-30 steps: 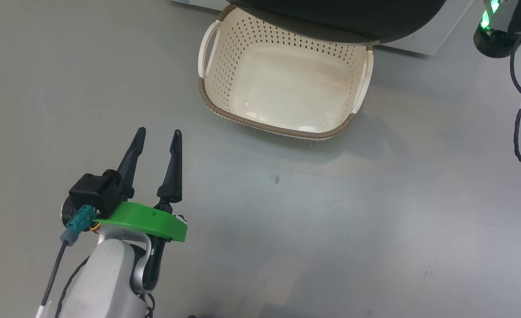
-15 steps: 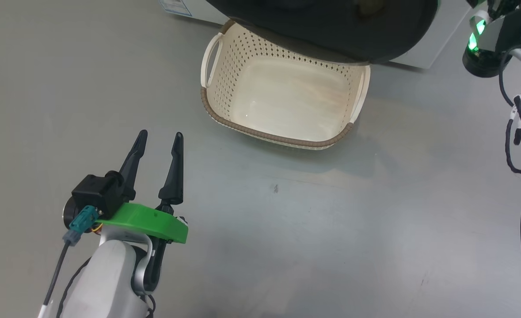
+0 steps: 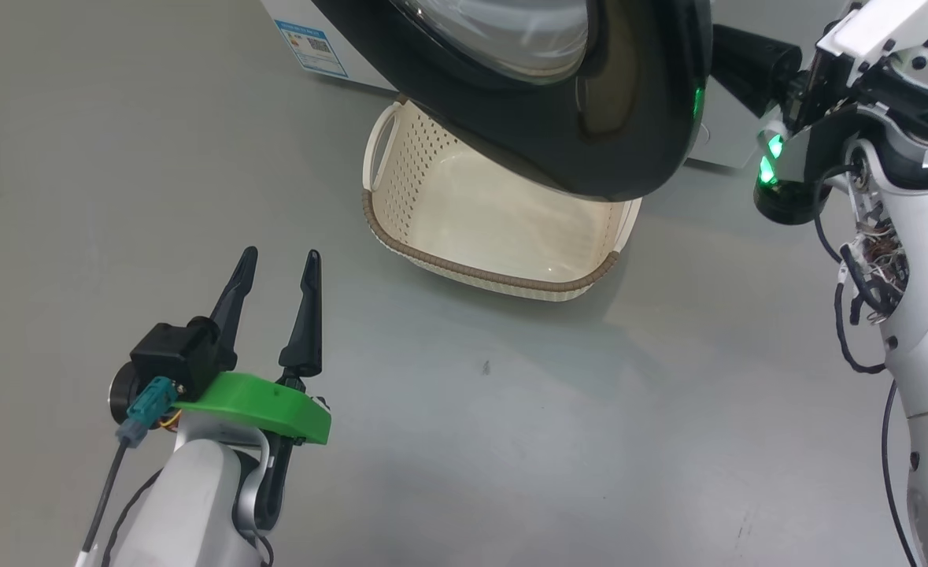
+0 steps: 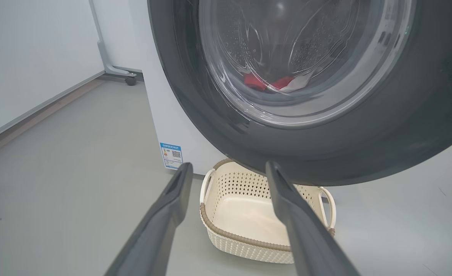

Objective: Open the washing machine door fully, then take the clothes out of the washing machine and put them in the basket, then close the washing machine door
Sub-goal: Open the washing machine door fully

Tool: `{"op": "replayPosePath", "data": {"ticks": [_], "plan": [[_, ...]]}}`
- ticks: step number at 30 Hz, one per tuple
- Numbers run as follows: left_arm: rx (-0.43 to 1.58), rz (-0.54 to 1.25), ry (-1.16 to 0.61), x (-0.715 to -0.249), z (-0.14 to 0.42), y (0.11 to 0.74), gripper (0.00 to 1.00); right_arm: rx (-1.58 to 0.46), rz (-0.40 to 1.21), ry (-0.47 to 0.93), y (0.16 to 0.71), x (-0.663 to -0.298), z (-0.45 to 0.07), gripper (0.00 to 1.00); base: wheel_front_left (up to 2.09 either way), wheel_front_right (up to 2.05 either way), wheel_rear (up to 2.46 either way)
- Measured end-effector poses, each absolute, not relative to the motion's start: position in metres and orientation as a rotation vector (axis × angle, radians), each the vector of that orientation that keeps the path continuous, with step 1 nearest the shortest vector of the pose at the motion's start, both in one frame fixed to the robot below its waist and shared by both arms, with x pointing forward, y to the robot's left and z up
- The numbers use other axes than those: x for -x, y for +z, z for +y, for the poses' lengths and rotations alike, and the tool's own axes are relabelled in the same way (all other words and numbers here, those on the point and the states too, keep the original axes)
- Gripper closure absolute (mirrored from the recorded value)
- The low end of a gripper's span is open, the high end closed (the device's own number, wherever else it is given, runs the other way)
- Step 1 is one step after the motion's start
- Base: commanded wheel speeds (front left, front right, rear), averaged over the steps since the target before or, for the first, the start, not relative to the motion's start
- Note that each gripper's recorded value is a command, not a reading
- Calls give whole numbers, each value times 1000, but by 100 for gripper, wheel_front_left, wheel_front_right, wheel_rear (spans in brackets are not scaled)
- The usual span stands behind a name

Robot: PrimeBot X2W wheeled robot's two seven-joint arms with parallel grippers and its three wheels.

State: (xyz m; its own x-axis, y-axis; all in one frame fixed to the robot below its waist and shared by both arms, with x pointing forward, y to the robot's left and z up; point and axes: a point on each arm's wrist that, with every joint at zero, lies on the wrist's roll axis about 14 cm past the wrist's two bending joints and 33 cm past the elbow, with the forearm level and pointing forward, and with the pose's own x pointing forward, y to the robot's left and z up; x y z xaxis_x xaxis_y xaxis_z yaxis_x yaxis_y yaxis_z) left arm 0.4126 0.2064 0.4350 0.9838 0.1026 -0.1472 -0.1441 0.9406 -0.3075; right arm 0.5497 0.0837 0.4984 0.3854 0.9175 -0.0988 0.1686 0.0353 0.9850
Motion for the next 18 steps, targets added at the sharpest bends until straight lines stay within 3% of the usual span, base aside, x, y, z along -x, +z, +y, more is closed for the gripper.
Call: {"op": "replayPosePath", "data": {"ticks": [18], "plan": [[328, 94, 128, -391, 206, 451, 0, -1397, 1172, 845, 504, -485, 106, 100, 0, 0, 0]]}}
